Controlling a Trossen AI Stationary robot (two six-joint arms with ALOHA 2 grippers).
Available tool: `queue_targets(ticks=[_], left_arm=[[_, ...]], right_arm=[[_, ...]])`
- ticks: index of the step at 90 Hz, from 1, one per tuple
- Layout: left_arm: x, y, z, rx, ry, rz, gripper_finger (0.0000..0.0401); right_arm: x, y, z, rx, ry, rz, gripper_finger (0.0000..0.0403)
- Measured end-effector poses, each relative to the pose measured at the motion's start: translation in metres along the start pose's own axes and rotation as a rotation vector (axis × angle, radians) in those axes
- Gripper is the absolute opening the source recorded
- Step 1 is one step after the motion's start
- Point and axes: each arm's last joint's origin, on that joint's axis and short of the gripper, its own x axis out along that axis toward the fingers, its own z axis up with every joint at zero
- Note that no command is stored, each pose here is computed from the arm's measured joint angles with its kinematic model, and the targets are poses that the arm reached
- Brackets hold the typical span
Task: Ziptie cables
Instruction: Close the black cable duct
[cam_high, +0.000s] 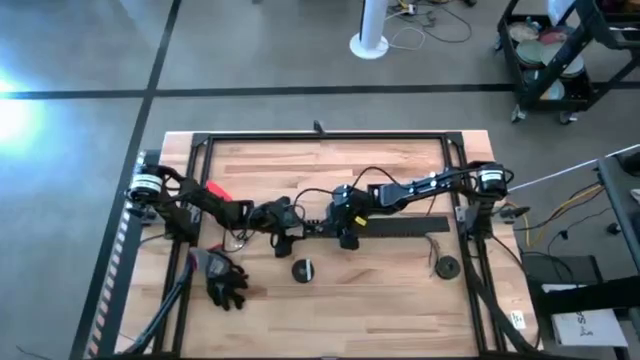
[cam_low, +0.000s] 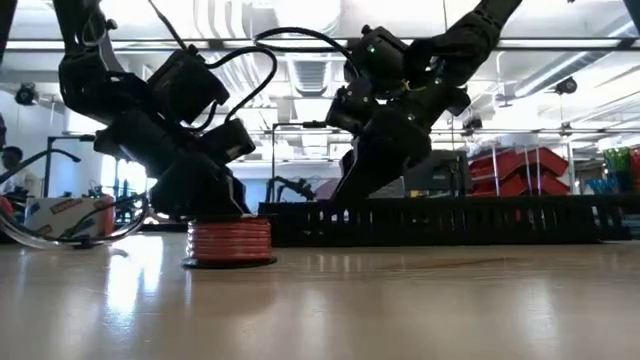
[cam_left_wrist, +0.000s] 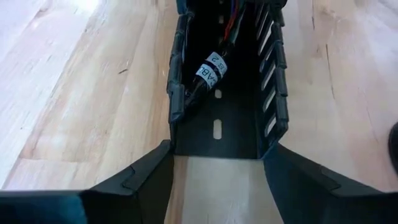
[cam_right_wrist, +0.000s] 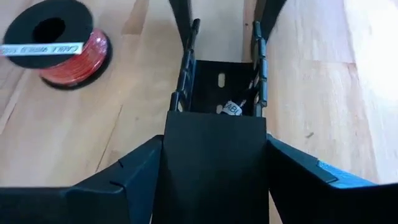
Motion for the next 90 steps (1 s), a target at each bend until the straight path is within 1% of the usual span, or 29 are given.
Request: queue_targets(ticks=[17, 31, 36, 42, 50, 63, 69, 80, 90], left_arm=[[-0.0010, 0.0012, -0.0003, -0.008, -0.012, -0.010, 0.0209], [-0.0014, 0.0014, 0.0004, -0.019, -0.017, -0.007, 0.0206], [-0.0020, 0.0050, 0.0001, -0.030, -0.019, 0.056, 0.0205], [-0.0021, 0.0076, 0.0004, -0.043, -0.023, 0.093, 0.0201], [-0.0019, 0.0049, 0.0015, -0.042, -0.030, 0.045, 0.0191], [-0.0011, 0.0047, 0.0048, -0.046, -0.039, 0.036, 0.0164], [-0.0010, 0.0025, 0.0055, -0.042, -0.039, -0.006, 0.0153], [-0.0010, 0.0026, 0.0020, -0.044, -0.006, -0.029, 0.0138], [-0.0022, 0.0019, -0.0022, -0.048, 0.011, -0.041, 0.0132]], right_arm=[[-0.0005, 0.0008, -0.0031, -0.015, 0.042, 0.008, 0.0231], [-0.0032, 0.0016, -0.0046, -0.037, 0.070, -0.002, 0.0237], [-0.0054, 0.0058, -0.0081, -0.058, 0.100, 0.046, 0.0237], [-0.0061, 0.0094, -0.0070, -0.060, 0.099, 0.054, 0.0235], [-0.0073, 0.0078, -0.0041, -0.027, 0.074, 0.039, 0.0228], [-0.0072, 0.0059, -0.0022, -0.005, 0.057, 0.001, 0.0224], [-0.0072, 0.0053, -0.0019, 0.007, 0.056, -0.018, 0.0227], [-0.0074, 0.0037, -0.0020, 0.022, 0.059, -0.049, 0.0230], [-0.0086, 0.0005, -0.0025, 0.032, 0.064, -0.067, 0.0224]])
